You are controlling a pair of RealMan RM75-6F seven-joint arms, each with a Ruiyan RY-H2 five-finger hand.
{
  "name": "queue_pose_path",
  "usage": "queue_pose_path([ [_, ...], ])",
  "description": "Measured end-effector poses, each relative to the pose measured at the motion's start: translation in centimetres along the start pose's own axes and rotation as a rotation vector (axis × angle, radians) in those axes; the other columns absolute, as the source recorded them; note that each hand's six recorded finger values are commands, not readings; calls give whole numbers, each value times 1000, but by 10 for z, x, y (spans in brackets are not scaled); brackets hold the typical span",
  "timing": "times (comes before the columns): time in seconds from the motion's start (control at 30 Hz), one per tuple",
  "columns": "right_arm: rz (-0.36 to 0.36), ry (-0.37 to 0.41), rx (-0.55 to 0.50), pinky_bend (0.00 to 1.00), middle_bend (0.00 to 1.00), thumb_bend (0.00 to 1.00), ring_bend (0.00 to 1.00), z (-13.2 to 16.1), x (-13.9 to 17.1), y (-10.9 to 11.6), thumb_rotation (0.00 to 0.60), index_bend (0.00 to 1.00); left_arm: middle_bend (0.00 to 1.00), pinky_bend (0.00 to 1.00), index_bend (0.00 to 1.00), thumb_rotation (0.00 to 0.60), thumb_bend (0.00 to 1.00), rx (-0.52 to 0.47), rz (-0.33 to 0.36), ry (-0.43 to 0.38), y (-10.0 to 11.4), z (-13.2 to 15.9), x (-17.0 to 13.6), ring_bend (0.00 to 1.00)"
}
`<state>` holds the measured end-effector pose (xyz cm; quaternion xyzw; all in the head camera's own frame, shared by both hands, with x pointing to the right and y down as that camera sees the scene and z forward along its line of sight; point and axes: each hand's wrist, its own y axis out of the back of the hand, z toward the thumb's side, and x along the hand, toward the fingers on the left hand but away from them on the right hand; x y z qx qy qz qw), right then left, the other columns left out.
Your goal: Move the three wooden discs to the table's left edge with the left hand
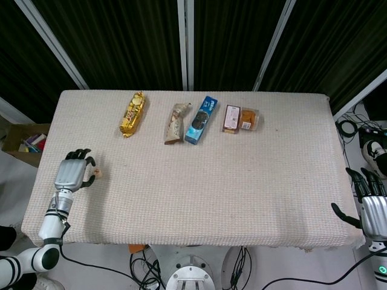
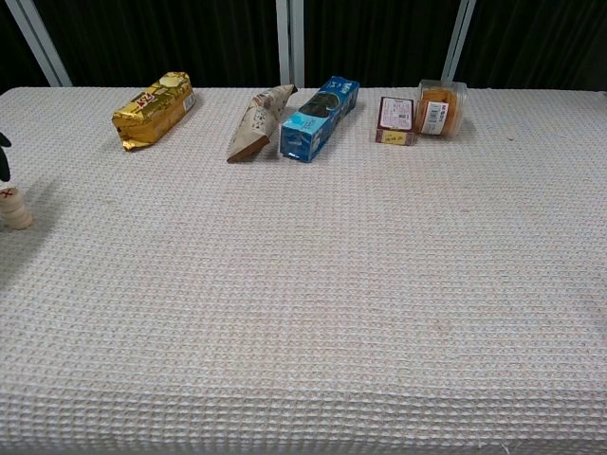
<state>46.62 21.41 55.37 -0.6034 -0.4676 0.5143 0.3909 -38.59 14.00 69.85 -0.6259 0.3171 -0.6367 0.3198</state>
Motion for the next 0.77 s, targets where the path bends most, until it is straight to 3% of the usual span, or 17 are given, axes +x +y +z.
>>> queue_pose_path([
  [0.13,-3,-2,2,124,192,153,40,-1,0,1,600,110,132,155,354,600,298,-16,34,3,8,-1,-5,106],
  [0.27,10,-3,12,125,190,154,40,-3,1,1,600,110,133,155,324,600,188,-56,103,28,25,-11,-15,106],
  [0.37,44,1,32,125,181,163,40,-4,1,0,600,110,133,155,306,600,113,-86,173,67,41,-27,-29,106],
  [0.53,95,29,33,124,171,176,40,1,1,0,600,111,133,153,288,600,71,-99,274,147,61,-65,-69,106],
  [0.77,77,50,-1,125,173,176,40,9,2,-2,600,111,134,150,288,600,70,-81,279,186,54,-87,-131,106],
])
